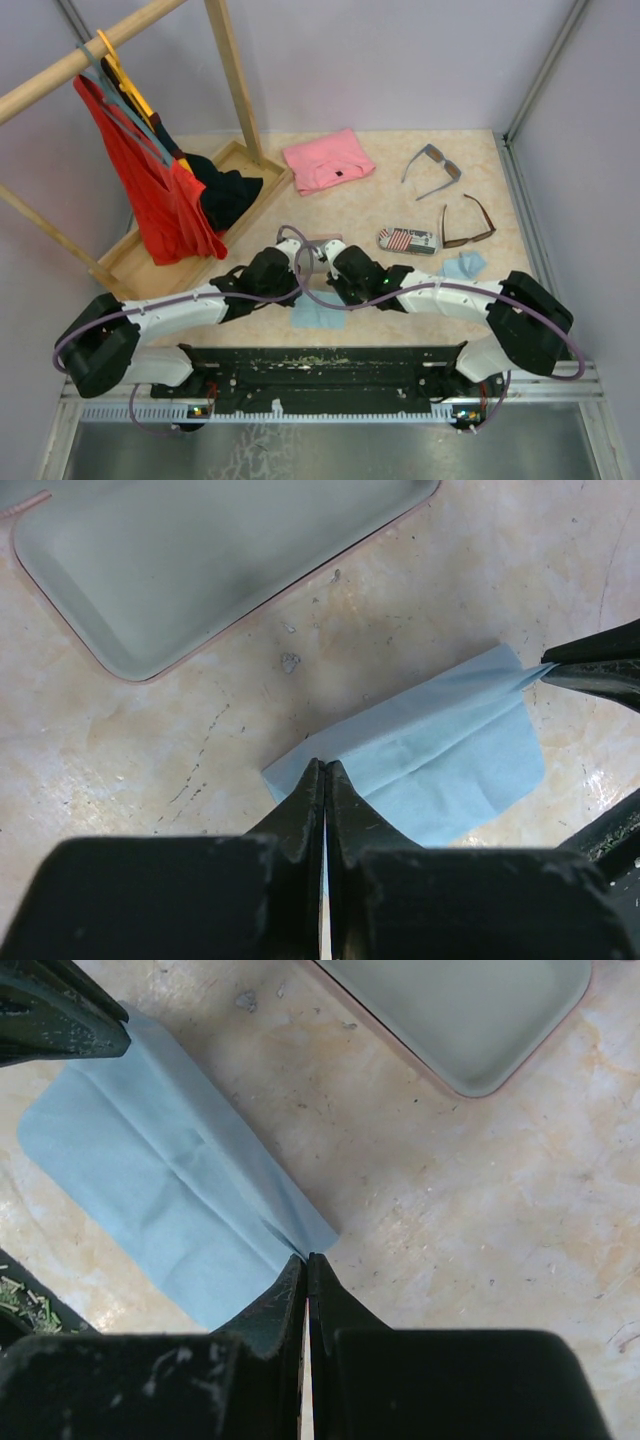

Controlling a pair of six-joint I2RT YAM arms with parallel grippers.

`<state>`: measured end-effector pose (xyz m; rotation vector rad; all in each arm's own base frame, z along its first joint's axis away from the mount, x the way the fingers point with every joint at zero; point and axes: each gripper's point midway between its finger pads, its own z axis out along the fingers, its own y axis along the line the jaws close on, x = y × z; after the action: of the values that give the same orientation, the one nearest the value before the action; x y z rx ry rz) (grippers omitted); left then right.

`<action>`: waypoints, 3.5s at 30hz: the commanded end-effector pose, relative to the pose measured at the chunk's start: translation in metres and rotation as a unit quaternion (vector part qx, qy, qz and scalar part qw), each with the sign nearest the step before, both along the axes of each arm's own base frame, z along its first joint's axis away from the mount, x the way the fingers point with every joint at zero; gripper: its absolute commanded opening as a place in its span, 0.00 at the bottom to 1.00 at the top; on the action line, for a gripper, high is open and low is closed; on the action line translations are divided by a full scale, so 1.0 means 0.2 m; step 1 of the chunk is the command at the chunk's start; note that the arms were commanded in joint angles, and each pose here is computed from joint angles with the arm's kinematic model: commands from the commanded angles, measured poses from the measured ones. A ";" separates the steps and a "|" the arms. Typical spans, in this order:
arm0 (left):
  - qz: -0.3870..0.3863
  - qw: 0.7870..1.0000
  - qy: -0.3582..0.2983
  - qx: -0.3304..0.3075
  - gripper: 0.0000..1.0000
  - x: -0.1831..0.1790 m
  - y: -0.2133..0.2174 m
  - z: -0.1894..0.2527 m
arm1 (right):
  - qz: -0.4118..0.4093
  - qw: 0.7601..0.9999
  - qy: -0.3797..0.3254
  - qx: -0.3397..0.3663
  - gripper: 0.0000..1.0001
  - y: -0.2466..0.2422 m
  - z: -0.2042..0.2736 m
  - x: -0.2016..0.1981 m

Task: Organize the sunglasses
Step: Fold the glasses cleaning cloth at the center of the board.

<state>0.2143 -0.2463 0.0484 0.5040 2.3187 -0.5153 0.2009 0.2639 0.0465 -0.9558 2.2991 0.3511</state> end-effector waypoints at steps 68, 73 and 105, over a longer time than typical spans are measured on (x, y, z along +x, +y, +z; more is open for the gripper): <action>-0.032 0.997 0.067 0.017 0.00 -0.26 0.07 -0.07 | 0.038 0.993 0.105 -0.041 0.04 -0.06 -0.08 -0.28; -0.038 0.997 0.068 0.015 0.00 -0.26 0.05 -0.07 | 0.023 0.995 0.092 -0.021 0.05 -0.05 -0.03 -0.26; -0.038 0.997 0.064 0.017 0.00 -0.26 0.05 -0.05 | -0.271 0.903 0.143 0.302 0.42 0.08 0.09 -0.11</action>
<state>0.1591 -0.2328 0.0302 0.5839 2.4726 -0.5461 0.1735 0.2557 0.0493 -0.0266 2.3668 0.8049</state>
